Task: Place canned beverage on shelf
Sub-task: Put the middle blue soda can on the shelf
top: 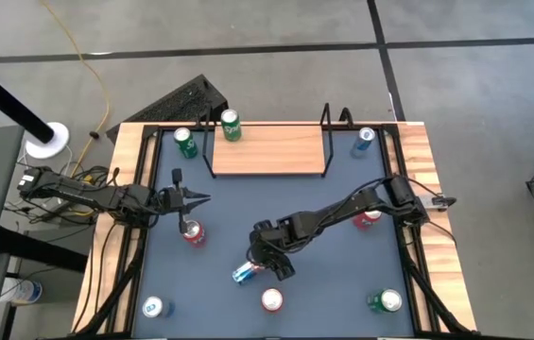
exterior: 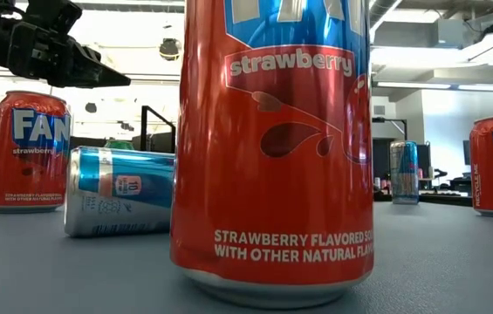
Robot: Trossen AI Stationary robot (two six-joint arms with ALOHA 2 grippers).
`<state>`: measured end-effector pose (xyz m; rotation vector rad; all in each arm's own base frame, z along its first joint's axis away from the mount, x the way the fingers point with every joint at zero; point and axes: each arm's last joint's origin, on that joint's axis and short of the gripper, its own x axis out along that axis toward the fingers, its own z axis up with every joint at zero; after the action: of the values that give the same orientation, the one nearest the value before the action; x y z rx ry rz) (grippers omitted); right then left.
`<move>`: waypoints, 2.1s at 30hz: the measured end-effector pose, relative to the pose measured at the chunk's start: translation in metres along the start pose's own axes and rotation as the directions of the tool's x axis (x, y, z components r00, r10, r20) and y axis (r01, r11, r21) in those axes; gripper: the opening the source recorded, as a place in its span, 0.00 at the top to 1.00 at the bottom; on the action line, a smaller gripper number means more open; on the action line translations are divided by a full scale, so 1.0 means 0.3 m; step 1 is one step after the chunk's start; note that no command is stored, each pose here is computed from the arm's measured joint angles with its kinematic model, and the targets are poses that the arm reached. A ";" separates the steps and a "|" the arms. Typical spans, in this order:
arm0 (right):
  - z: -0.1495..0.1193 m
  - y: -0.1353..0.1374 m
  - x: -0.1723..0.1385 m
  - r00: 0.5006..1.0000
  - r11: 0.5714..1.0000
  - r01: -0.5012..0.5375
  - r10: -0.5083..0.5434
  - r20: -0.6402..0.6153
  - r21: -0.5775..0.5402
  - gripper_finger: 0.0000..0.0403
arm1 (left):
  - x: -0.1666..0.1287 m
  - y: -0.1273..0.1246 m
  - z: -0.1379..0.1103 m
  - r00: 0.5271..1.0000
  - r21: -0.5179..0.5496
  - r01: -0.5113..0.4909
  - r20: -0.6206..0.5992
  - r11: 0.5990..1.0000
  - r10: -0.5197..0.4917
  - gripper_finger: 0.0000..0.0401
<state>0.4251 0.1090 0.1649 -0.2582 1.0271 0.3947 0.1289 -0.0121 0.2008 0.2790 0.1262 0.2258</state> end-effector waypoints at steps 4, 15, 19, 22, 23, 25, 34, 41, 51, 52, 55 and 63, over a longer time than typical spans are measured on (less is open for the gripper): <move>-0.015 0.002 0.010 1.000 1.000 0.002 -0.002 0.012 -0.023 0.50 | 0.000 0.000 0.000 1.000 0.000 0.000 0.000 1.000 0.000 0.94; -0.023 0.006 -0.018 1.000 1.000 0.002 -0.002 -0.008 -0.020 0.60 | 0.000 0.000 0.000 1.000 0.001 -0.001 -0.001 1.000 0.001 0.94; -0.018 0.009 -0.068 1.000 1.000 0.005 -0.005 -0.006 -0.021 0.59 | 0.000 0.000 -0.001 1.000 0.002 0.000 -0.003 1.000 0.000 0.94; -0.012 0.010 -0.099 1.000 1.000 0.007 -0.007 0.001 -0.022 0.59 | 0.000 0.000 -0.001 1.000 0.002 0.000 -0.003 1.000 0.000 0.94; -0.014 0.012 -0.105 1.000 1.000 0.005 -0.005 -0.006 -0.022 0.59 | 0.000 0.000 -0.001 1.000 0.002 0.000 -0.003 1.000 0.000 0.94; -0.019 0.013 -0.109 1.000 1.000 0.009 -0.010 -0.024 -0.021 0.59 | 0.000 0.000 0.000 1.000 0.001 -0.001 -0.001 1.000 0.001 0.94; -0.024 0.015 -0.116 0.999 1.000 0.023 -0.024 -0.046 -0.021 0.59 | 0.000 0.000 0.002 1.000 -0.002 -0.002 0.005 1.000 0.002 0.94; -0.024 0.014 -0.118 0.999 0.999 0.022 -0.024 -0.047 -0.037 0.59 | 0.000 0.001 0.002 1.000 -0.002 -0.002 0.006 1.000 0.002 0.94; -0.016 0.008 -0.151 0.989 0.987 0.069 -0.087 -0.121 -0.145 0.59 | 0.000 0.001 0.002 1.000 -0.003 -0.002 0.007 1.000 0.002 0.94; -0.014 0.006 -0.159 0.986 0.985 0.079 -0.101 -0.136 -0.156 0.59 | 0.000 0.001 0.002 1.000 -0.003 -0.002 0.007 1.000 0.002 0.94; -0.010 0.002 -0.184 0.971 0.975 0.111 -0.148 -0.190 -0.191 0.59 | 0.000 0.001 0.002 1.000 -0.003 -0.002 0.007 1.000 0.002 0.94; -0.019 -0.028 -0.225 0.885 0.893 0.230 -0.357 -0.298 -0.388 0.58 | 0.000 0.001 0.002 1.000 -0.003 -0.002 0.007 1.000 0.002 0.94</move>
<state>0.3935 0.0859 0.2208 -0.8217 1.2554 0.2446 0.1289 -0.0122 0.2015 0.2772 0.1185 0.2269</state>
